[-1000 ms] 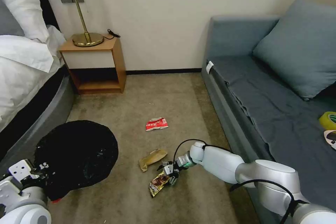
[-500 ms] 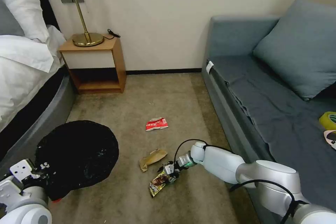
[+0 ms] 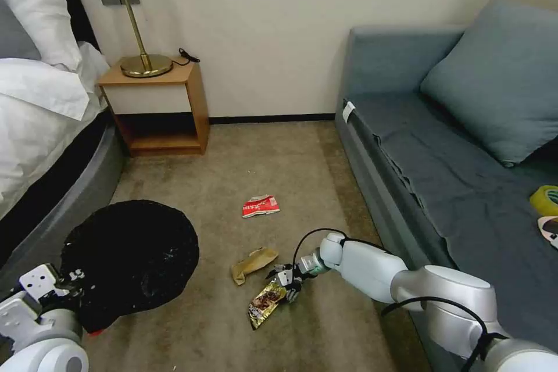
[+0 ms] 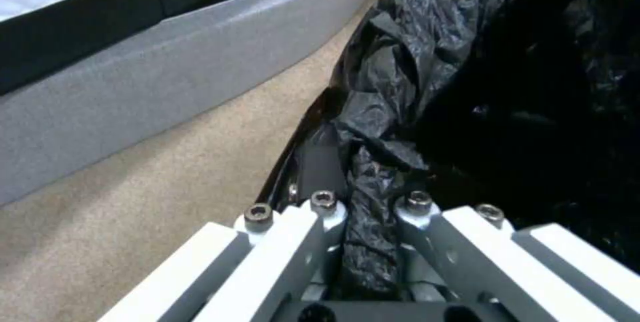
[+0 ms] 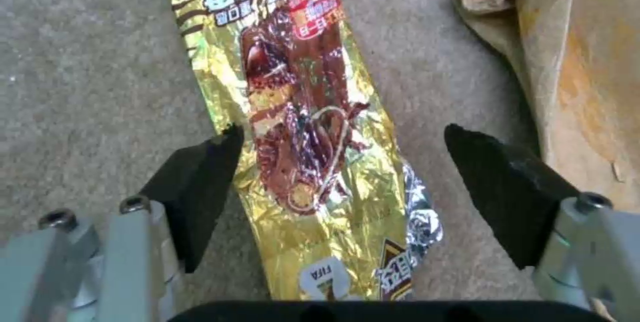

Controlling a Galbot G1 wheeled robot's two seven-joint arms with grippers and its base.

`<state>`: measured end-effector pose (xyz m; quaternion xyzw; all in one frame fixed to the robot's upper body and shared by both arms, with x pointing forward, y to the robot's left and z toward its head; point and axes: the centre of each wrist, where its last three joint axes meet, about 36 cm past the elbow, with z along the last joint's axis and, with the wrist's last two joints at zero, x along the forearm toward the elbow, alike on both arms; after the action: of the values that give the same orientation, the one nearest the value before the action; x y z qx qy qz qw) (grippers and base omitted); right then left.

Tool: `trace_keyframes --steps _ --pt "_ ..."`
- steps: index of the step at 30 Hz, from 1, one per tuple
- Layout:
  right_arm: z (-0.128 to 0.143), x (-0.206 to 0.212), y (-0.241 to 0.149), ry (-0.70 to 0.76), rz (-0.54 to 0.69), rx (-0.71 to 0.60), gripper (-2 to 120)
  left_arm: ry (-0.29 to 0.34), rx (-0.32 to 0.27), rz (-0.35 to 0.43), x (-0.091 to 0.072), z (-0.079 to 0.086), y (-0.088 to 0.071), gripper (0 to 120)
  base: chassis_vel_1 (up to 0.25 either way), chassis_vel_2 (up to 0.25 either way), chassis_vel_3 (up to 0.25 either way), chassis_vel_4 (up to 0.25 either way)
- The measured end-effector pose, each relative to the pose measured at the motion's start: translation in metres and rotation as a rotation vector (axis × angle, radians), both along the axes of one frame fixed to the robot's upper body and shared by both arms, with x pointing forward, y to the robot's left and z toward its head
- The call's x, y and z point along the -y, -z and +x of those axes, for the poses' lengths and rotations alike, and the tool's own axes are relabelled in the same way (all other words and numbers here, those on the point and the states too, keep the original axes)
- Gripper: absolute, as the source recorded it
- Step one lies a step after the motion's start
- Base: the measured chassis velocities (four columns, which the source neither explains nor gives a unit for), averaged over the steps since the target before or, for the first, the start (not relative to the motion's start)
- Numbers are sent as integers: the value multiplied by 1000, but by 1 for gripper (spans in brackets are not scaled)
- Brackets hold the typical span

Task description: Pick up the trash bin, then pick up the garbage on the floor and place it into the trash bin.

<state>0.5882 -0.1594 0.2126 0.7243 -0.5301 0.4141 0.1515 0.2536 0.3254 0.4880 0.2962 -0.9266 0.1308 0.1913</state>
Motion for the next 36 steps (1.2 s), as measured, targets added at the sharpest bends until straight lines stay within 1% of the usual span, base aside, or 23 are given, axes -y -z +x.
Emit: trace_keyframes --steps 16,18,19,21,22,23,25,26,27,30,31,32,35,36 --pt "-6 3 14 24 -17 -15 79 0 -1 2 0 0 2 2 0 0 0 0" --pt "-6 3 14 23 -16 -15 77 -1 -1 2 0 0 2 2 0 0 0 0" --pt "-6 3 14 21 -15 -15 73 -2 0 3 0 0 2 2 0 0 0 0" --pt "-7 3 14 21 -15 -15 72 -2 0 3 0 0 2 2 0 0 0 0" --pt "-7 3 14 20 -15 -15 68 -2 1 3 0 0 2 2 0 0 0 0" --pt "-7 3 14 19 -14 -16 59 -2 1 3 0 0 2 2 0 0 0 0" --pt "-7 3 14 19 -14 -17 50 -3 2 4 0 0 2 2 0 0 0 0" --pt "-7 3 14 19 -14 -17 50 -3 2 4 0 0 2 2 0 0 0 0" --pt "-7 4 14 19 -13 -17 47 -2 2 4 0 0 2 2 0 0 0 0" --pt "-7 6 14 19 -10 -16 33 0 5 3 1 1 2 2 0 0 0 0" --pt "-7 6 14 19 -8 -16 27 0 4 3 1 1 2 2 0 0 0 0" --pt "-7 6 14 19 -8 -16 27 0 4 3 1 1 2 2 0 0 0 0" --pt "-6 8 13 17 -4 -22 13 0 2 3 1 2 3 2 0 0 0 0" --pt "-6 8 13 17 -4 -22 13 0 2 3 1 2 3 2 0 0 0 0"
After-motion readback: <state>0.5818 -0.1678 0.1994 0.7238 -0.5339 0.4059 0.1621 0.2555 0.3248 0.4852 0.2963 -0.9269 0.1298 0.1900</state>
